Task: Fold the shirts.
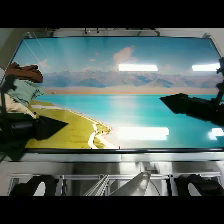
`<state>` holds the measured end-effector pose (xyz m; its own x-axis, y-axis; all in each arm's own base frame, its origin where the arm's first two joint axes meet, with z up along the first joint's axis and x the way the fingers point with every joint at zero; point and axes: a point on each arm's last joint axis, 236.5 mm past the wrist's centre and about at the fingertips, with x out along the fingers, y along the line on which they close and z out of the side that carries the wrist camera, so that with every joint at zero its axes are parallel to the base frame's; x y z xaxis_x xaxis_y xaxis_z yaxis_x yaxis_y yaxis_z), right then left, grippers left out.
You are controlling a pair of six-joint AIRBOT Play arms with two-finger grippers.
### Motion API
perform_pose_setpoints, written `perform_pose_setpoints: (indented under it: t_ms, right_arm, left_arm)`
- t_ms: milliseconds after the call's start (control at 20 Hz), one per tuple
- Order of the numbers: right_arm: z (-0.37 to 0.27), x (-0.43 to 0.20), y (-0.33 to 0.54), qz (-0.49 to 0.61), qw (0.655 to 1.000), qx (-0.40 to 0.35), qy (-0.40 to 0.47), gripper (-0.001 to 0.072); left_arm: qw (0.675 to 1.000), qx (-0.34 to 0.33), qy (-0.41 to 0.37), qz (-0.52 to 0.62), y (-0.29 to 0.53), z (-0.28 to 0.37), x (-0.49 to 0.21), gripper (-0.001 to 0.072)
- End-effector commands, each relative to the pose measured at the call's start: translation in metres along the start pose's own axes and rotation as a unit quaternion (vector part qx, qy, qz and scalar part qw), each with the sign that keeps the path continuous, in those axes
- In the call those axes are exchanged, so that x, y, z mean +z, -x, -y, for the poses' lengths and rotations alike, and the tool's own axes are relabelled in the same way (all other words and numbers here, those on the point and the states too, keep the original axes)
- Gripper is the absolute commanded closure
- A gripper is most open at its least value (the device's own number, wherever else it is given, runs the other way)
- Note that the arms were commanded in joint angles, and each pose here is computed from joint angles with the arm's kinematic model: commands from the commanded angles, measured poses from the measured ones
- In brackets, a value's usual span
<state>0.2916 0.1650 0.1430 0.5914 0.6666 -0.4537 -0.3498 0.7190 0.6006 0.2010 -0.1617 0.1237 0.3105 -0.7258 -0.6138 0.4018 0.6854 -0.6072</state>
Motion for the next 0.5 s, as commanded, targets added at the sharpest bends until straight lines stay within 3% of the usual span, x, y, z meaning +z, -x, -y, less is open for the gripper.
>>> perform_pose_setpoints:
  t_ms: [0,200,450]
  right_arm:
    - [-0.015,-0.016,-0.008,-0.01,1.0,0.013,0.02,0.0695]
    - [-0.028,-0.05,-0.004,-0.08,0.996,0.041,0.011,0.0695]
    - [-0.027,-0.048,-0.004,-0.076,0.996,0.039,0.02,0.0695]
  left_arm:
    - [1.0,-0.02,-0.009,-0.018,-0.022,0.011,-0.029,0.069]
    - [0.999,-0.028,-0.024,-0.02,-0.025,0.018,-0.03,0.0692]
    - [0.999,-0.027,-0.025,-0.012,-0.026,0.018,-0.026,0.0692]
